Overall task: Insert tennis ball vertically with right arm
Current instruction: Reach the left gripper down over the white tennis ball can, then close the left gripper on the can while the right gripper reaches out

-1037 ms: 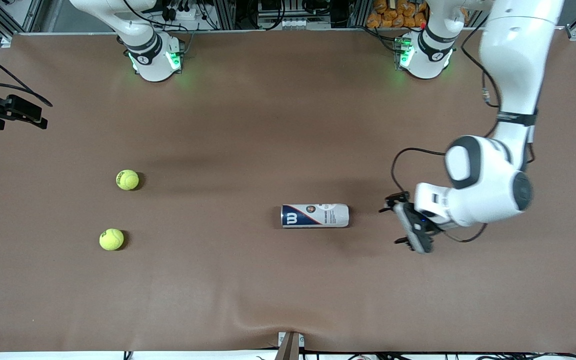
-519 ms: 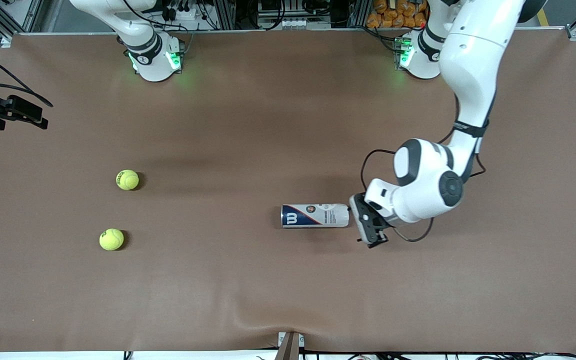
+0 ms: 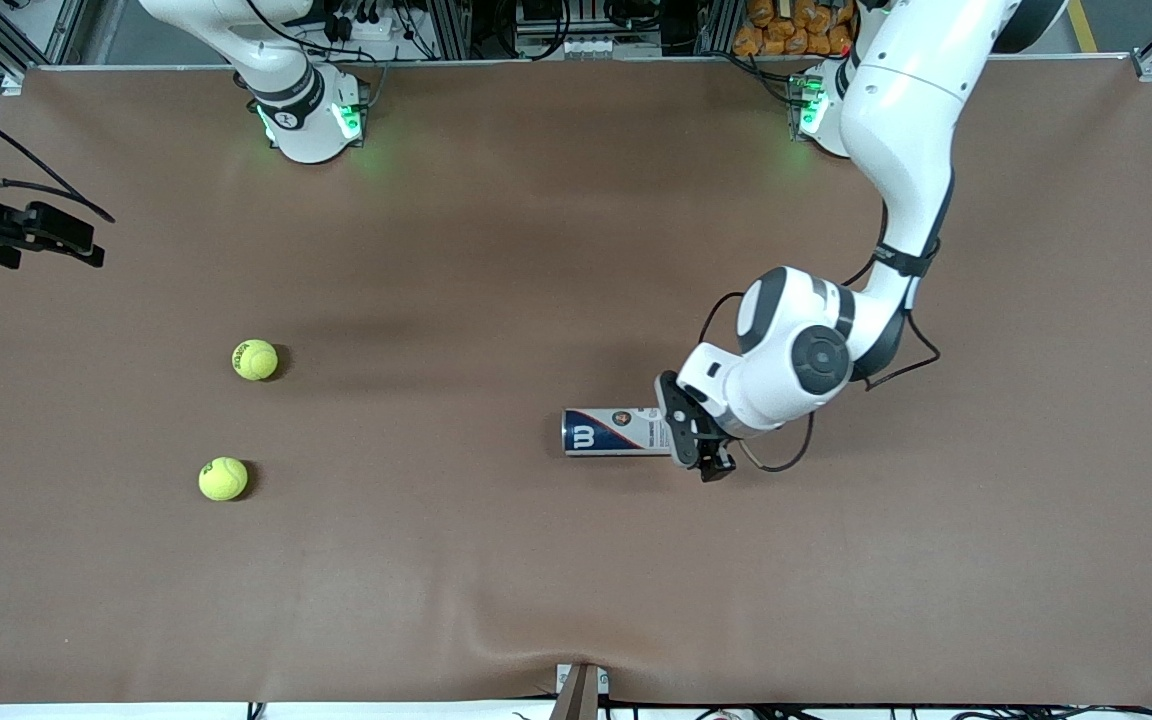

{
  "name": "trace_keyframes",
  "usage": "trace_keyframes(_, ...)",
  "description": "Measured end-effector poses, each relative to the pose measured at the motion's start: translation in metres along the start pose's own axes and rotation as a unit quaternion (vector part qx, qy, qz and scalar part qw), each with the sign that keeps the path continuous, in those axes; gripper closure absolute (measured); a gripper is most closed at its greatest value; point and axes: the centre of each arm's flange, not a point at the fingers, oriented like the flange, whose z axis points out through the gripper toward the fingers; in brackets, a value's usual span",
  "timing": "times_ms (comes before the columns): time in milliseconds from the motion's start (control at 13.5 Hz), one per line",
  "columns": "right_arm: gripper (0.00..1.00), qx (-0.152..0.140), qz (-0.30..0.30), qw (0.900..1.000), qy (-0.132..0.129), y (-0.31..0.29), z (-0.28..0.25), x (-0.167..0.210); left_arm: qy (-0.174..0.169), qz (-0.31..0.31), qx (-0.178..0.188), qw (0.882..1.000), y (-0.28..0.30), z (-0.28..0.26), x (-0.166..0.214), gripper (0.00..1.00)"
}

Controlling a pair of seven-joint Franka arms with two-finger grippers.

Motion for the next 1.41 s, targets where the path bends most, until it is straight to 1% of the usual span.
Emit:
trace_keyframes(148, 0.00, 0.000, 0.000, 1.000, -0.002, 0.000, 0.005, 0.001, -0.018, -0.001, 0.002, 1.000, 0.007, 0.010, 0.004, 0.00)
trace_keyframes(296, 0.00, 0.000, 0.000, 1.000, -0.002, 0.000, 0.007, 0.001, -0.030, 0.012, 0.005, 0.999, 0.015, 0.016, 0.012, 0.00)
trace_keyframes(741, 0.00, 0.000, 0.001, 1.000, -0.006, 0.001, 0.028, 0.005, -0.080, 0.046, 0.031, 0.995, 0.040, 0.030, 0.036, 0.00)
trace_keyframes(889, 0.00, 0.000, 0.001, 1.000, -0.001, 0.001, 0.034, 0.008, -0.093, 0.060, 0.037, 0.993, 0.040, 0.033, 0.034, 0.00)
trace_keyframes(1037, 0.00, 0.000, 0.001, 1.000, 0.004, 0.002, 0.046, 0.011, -0.098, 0.063, 0.038, 0.992, 0.039, 0.037, 0.032, 0.00)
trace_keyframes(1185, 0.00, -0.001, 0.001, 1.000, 0.008, 0.002, 0.054, 0.013, -0.102, 0.064, 0.035, 0.992, 0.040, 0.044, 0.030, 0.00)
trace_keyframes(1407, 0.00, -0.002, 0.002, 1.000, 0.023, 0.003, 0.066, 0.019, -0.108, 0.068, 0.027, 0.991, 0.046, 0.062, 0.029, 0.00)
